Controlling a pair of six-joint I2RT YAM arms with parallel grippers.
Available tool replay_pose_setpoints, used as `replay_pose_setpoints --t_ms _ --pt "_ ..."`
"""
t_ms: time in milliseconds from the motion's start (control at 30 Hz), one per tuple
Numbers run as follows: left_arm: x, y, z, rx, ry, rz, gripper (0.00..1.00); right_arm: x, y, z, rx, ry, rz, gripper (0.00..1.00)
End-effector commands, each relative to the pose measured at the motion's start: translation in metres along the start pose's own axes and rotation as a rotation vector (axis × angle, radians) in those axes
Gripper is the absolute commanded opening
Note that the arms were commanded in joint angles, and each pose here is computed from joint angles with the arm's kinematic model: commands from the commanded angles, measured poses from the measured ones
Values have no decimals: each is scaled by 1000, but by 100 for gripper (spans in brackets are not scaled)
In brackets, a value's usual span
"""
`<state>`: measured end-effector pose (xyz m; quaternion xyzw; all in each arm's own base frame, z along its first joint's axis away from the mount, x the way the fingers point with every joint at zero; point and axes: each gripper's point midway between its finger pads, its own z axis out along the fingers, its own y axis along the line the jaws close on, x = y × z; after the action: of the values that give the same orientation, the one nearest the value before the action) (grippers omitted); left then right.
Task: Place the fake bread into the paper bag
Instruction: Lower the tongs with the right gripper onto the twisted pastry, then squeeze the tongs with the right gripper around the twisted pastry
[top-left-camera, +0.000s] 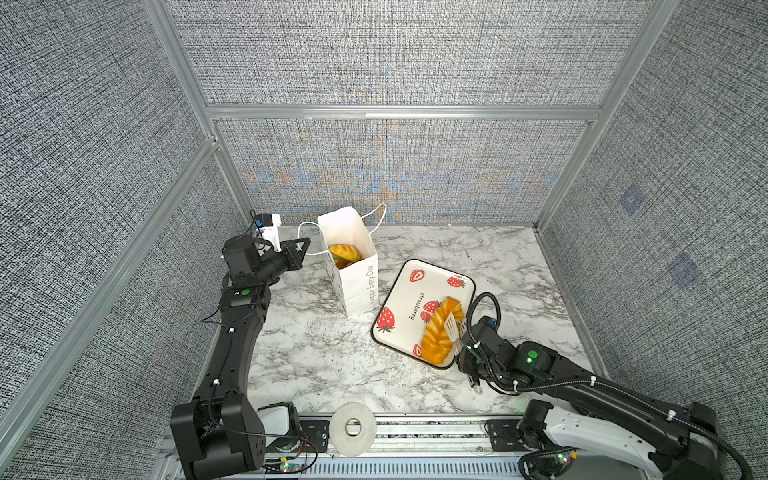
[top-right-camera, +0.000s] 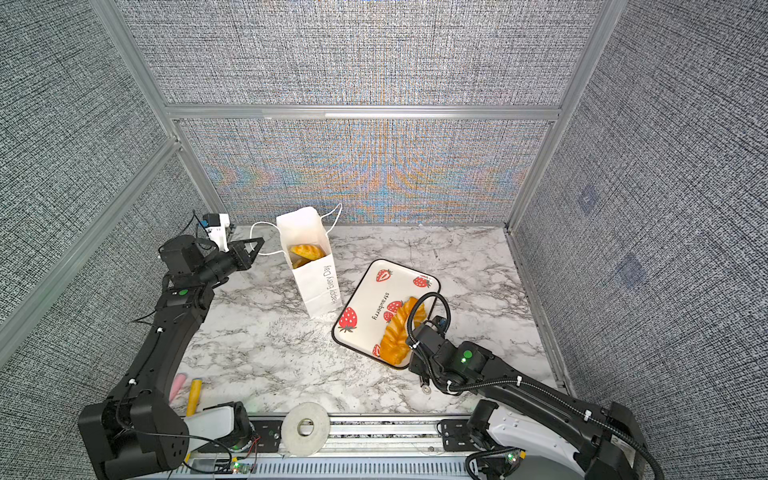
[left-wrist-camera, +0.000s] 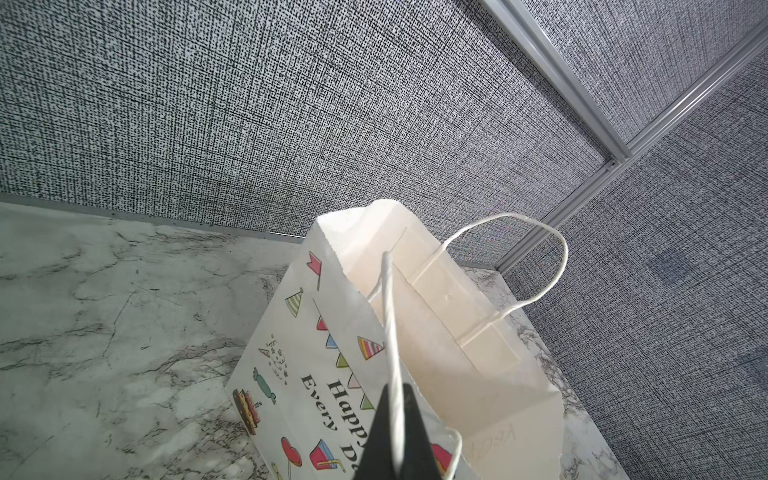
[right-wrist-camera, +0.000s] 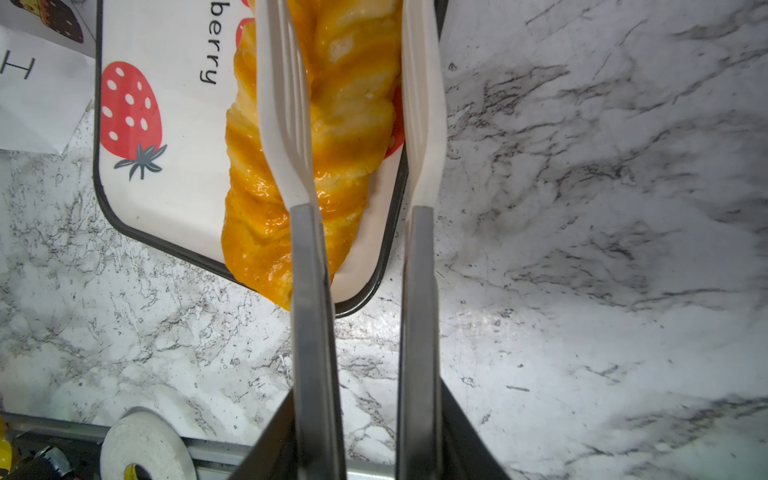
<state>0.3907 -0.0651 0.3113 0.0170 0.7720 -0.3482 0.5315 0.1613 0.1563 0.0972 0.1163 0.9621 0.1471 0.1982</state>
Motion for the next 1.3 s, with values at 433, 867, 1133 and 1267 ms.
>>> replay_pose_setpoints --t_ms 433,867,1133,1267 --pt "-2 -1 0 6 -10 13 0 -12 1 2 10 -56 13 41" --pt "-2 -1 -1 1 -10 15 0 -30 1 2 -3 -79 37 41" --pt "-2 0 -1 -1 -8 15 0 -26 8 8 -19 -39 27 41" --pt "-2 0 0 -1 -7 14 0 -25 8 11 -17 -32 26 41"
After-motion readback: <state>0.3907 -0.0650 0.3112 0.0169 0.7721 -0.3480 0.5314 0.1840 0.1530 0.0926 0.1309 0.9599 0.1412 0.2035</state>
